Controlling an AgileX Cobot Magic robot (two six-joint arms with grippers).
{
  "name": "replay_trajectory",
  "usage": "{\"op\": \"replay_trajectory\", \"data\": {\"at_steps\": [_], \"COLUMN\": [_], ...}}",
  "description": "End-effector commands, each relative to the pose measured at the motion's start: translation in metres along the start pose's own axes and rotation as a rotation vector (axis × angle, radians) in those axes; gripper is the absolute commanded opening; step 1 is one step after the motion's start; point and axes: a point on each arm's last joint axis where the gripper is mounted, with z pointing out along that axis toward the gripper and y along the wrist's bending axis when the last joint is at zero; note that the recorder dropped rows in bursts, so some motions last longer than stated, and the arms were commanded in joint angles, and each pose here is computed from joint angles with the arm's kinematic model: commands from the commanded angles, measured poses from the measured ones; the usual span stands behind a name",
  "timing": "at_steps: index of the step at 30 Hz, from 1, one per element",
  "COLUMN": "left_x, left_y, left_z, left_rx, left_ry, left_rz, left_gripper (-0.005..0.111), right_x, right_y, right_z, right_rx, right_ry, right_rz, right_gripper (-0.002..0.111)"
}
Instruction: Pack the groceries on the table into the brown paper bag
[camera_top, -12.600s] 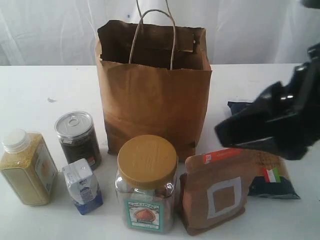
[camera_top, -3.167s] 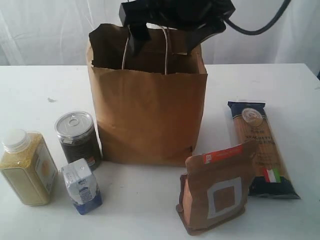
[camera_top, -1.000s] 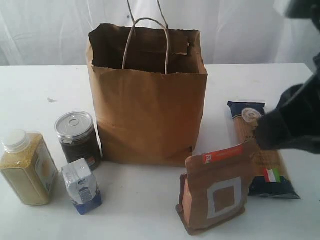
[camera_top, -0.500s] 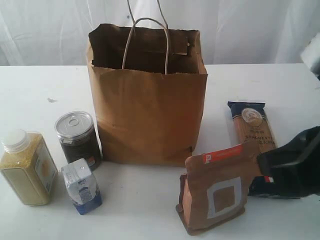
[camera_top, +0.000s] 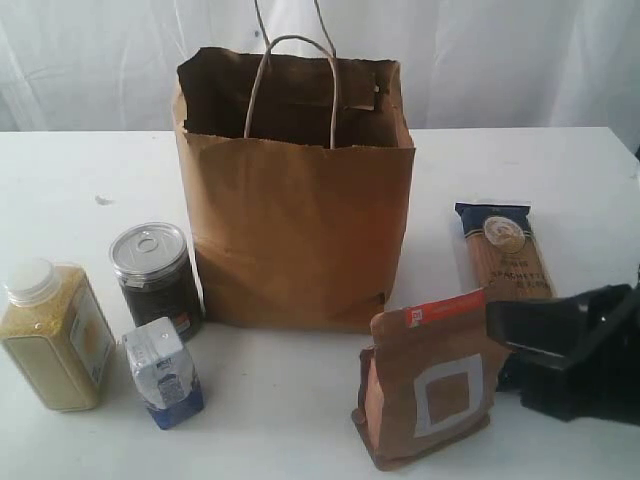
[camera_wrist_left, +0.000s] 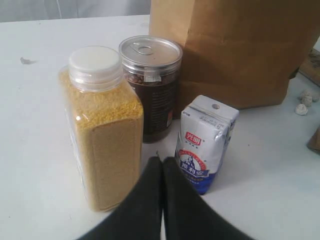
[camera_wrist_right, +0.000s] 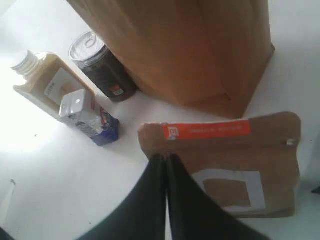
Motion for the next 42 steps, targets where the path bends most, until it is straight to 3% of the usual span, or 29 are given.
{"op": "replay_trajectory", "data": {"at_steps": [1,13,19,23,28,35,42], "left_x": [0.001,0.001,0.001,0.001,0.001,0.001,0.001], "left_y": [0.000,0.000,0.000,0.000,0.000,0.000,0.000], "left_z": [0.000,0.000,0.000,0.000,0.000,0.000,0.000], "left_rx": [-0.001,-0.001,-0.001,-0.001,-0.001,-0.001,-0.001], "left_ry": [0.002,0.002,0.002,0.002,0.002,0.002,0.002], "left_rz": [-0.006,-0.006,-0.006,-0.006,-0.006,-0.006,-0.006], "left_gripper": [0.000,0.000,0.000,0.000,0.000,0.000,0.000], "right_x": [0.017,0.042,0.065,0.088,0.105,0.107,0.107], "right_y": [-0.008,-0.035,-0.048,-0.054,-0.056,-0.054,-0.054], "right_z": [-0.001,-0.009,-0.024,-0.027,-0.026,-0.035,-0.035], "right_rx": [0.007,0.123,0.192,0.246,0.241,0.235,0.238], "right_ry": [-0.024,-0.109,-0.232,-0.186,-0.185,-0.307,-0.314], "right_rz": [-0.001,0.073,0.114,0.151,0.241,0.224,0.226], "right_gripper": [0.000,0.000,0.000,0.000,0.000,0.000,0.000]}}
